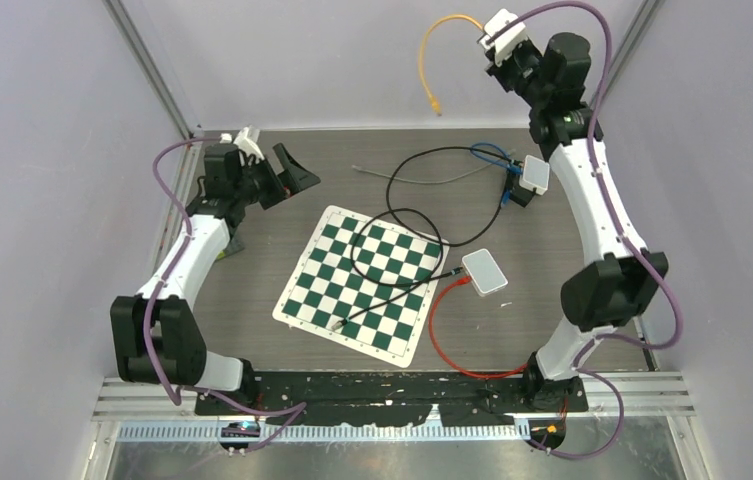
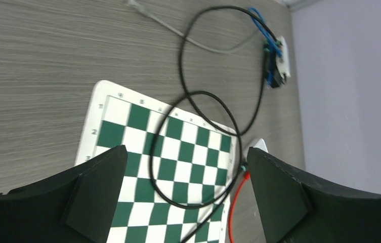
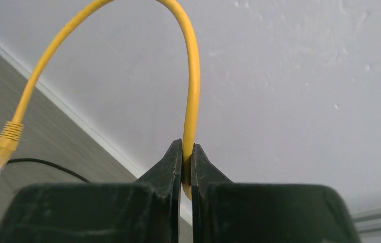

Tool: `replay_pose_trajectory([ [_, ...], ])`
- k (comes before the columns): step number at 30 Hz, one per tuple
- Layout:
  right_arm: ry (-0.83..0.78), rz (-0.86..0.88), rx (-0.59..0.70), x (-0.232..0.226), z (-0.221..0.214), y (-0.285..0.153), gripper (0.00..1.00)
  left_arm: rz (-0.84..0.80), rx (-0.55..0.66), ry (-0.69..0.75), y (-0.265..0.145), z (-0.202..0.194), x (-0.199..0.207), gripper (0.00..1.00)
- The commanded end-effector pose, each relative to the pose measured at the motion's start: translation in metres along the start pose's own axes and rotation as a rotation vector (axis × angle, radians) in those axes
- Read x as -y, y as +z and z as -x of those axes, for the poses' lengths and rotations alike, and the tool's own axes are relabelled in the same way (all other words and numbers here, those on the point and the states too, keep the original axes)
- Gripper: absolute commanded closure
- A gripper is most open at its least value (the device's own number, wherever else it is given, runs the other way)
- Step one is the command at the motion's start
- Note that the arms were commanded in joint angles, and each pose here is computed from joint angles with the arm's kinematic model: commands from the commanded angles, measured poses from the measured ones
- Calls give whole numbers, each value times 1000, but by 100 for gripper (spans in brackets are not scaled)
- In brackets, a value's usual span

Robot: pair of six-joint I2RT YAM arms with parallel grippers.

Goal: Insert the plug into the switch port
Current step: Pick up the connector from the center of the board.

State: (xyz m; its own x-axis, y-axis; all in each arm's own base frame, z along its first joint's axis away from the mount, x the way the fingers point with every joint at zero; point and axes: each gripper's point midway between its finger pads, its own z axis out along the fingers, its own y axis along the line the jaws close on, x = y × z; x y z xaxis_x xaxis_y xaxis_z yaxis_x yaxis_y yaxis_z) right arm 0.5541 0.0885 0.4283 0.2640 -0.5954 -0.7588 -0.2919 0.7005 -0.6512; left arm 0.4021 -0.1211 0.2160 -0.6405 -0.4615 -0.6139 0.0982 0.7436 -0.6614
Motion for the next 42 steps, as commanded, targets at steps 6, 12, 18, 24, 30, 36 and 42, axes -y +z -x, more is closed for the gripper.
replay_pose_trajectory([
  [6,648,210,-49,-73,86,-96,95,-341,-23,372,-44,-8,101,12],
  [12,1030,296,-175,-124,76,-139,94,-505,-42,543,-65,-43,151,14],
  [18,1259,435,-318,-190,46,-161,95,-619,-116,587,-65,-84,179,15],
  [24,1213,625,-276,-229,39,-186,95,-585,-150,629,-56,-95,183,17],
  [30,1079,732,-200,-238,43,-201,95,-486,-144,702,-58,-91,165,19],
  [36,1150,791,-265,-244,48,-206,95,-803,-75,1237,-90,-115,172,39],
  [42,1197,825,-284,-249,50,-211,95,-1014,143,1626,-115,-130,188,35],
])
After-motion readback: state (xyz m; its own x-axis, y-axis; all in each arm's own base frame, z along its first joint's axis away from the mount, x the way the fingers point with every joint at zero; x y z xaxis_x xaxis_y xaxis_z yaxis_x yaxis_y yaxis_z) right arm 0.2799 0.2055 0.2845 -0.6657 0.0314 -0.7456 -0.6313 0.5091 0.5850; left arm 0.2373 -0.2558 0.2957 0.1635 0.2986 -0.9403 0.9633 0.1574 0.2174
